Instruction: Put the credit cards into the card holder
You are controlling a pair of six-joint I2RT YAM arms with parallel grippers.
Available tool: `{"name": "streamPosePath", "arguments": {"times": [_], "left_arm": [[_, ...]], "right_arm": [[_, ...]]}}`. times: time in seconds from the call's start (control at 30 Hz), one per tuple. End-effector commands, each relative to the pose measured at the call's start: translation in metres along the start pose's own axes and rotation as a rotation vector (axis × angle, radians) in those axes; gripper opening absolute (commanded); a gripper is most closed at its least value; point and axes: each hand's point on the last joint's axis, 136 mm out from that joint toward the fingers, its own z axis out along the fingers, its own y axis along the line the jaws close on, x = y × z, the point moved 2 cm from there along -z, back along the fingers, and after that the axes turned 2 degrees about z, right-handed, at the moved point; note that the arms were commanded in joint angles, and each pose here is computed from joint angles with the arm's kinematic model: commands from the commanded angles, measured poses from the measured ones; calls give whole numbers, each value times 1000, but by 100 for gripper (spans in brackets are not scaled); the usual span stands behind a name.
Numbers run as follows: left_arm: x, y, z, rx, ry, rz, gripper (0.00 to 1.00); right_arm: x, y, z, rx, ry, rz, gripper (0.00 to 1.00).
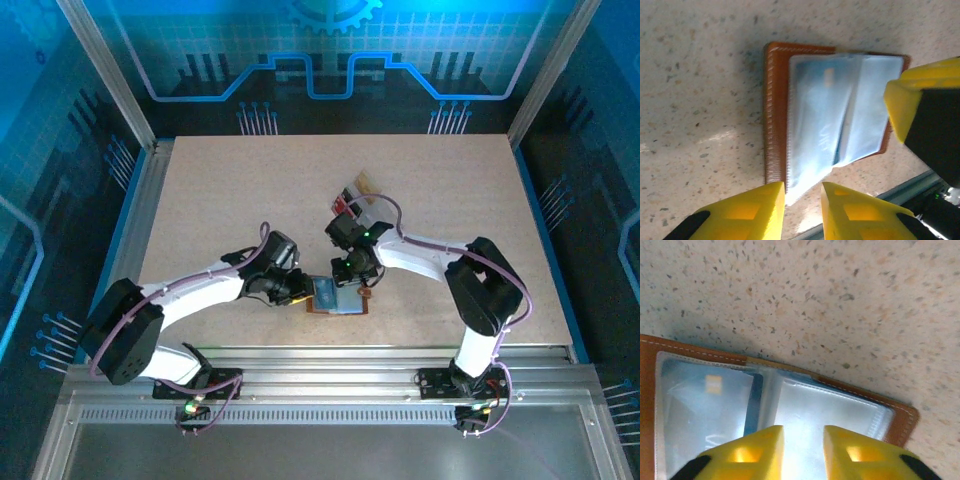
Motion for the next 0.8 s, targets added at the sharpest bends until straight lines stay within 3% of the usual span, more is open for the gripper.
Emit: {"name": "streamPosePath", "arguments": {"times": [0.0,0.17,0.4,0.77], "left_arm": [[-9,-18,-15,1,-29,32,26],[-18,-25,-6,-12,-15,49,21],[-22,-16,19,-51,51,83,16],[-12,22,42,-122,102,92,15]], "right_arm": [[-3,-7,-30,46,-43,-67,35],[-4,-14,-13,102,-5,-96,30],[1,-12,-4,95,11,-101,33],[16,-17,18,132,81,-102,35]]}}
